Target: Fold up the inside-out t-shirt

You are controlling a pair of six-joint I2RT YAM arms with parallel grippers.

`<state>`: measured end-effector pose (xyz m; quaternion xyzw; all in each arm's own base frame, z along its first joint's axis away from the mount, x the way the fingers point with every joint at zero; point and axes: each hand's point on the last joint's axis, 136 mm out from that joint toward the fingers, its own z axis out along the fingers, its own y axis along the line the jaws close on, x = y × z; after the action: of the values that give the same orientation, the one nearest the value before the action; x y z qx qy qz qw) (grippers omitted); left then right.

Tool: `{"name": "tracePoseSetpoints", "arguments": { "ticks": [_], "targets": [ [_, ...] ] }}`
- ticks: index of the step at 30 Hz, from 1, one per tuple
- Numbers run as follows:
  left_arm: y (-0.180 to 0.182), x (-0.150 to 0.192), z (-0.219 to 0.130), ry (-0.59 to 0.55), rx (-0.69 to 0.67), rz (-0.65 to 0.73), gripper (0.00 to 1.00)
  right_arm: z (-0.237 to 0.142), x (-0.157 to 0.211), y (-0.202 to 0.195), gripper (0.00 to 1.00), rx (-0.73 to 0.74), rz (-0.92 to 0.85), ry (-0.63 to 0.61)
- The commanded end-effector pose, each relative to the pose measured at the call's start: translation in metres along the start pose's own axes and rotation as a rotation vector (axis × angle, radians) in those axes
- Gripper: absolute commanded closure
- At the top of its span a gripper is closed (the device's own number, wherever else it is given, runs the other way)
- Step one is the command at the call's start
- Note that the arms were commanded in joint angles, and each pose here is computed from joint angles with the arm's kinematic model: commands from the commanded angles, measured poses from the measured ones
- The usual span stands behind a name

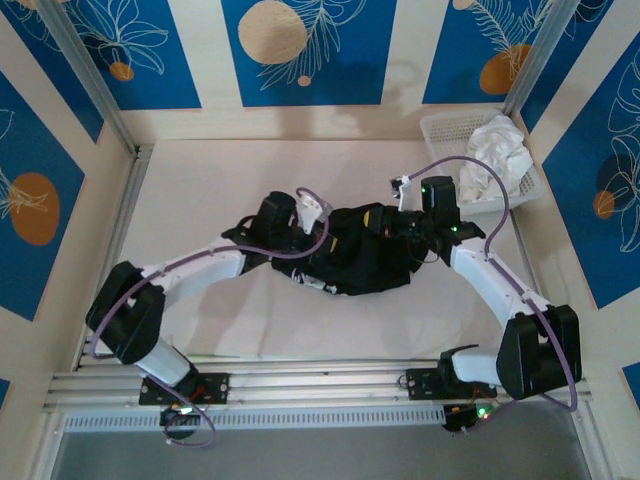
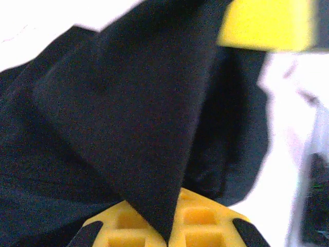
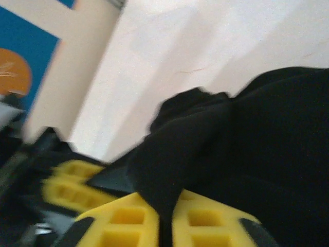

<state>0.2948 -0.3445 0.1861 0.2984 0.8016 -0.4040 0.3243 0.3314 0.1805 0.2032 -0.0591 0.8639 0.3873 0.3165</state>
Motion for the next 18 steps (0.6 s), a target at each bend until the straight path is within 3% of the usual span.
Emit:
{"name": "tracePoseSetpoints", "arguments": {
  "ticks": [1,5,9,14,18],
  "targets": [
    [-0.047,-0.026,-0.033,-0.100,0.290,-0.042,1.00,-0.012,-0.001,-0.029,0.80,0.232,-0.063,-0.003],
    [-0.051,-0.031,-0.047,-0.128,0.300,-0.046,1.00,-0.019,-0.002,-0.029,0.71,0.293,-0.113,-0.007],
    [-0.050,-0.033,-0.051,-0.135,0.300,-0.054,1.00,-0.030,0.011,-0.008,0.64,0.245,-0.195,-0.013],
    [-0.048,-0.036,-0.050,-0.139,0.291,-0.064,1.00,-0.042,0.042,0.044,0.62,0.085,-0.332,-0.043],
    [-0.047,-0.037,-0.050,-0.141,0.288,-0.066,1.00,-0.026,0.074,0.074,0.65,-0.066,-0.393,0.009]
  ]
}}
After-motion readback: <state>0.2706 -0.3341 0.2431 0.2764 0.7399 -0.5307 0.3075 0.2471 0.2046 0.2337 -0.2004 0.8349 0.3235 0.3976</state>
